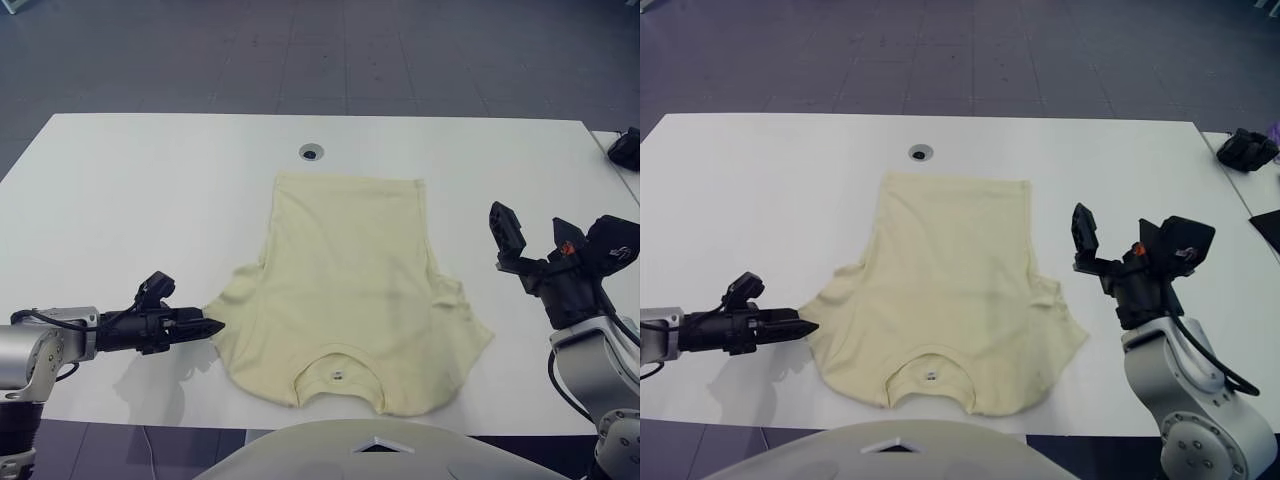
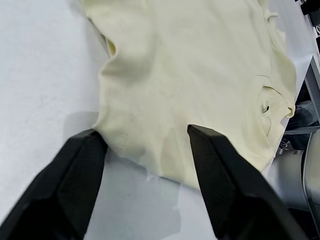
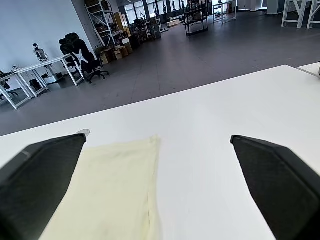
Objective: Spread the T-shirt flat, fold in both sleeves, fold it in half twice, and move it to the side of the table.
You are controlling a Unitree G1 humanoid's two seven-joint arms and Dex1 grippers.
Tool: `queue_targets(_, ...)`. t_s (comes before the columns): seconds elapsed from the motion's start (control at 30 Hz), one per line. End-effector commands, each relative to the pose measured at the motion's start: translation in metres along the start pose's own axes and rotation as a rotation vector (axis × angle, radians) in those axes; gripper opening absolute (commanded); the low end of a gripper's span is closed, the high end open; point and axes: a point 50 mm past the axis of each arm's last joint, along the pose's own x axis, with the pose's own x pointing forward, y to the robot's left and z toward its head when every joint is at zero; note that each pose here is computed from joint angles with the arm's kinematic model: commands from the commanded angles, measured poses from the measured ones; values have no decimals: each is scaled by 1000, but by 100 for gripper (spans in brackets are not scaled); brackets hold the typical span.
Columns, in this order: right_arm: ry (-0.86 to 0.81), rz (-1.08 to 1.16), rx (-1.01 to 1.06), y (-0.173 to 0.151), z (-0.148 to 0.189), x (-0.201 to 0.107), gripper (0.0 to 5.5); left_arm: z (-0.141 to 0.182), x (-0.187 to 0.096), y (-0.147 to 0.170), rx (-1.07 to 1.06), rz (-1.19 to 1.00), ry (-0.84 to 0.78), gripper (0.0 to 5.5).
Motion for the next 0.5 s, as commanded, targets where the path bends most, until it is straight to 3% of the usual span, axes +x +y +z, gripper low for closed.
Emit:
queue_targets(0.03,6,11,1,1,0,3,540,-5,2,7,-21,65,27,200)
queue_targets(0.4,9,24,-3,3,0,7,540,-2,5,26,-57,184,-20,6)
queue_targets(0.5,-2,21,-10,2,3,11,540,9,6,38,-87,283,-73,2)
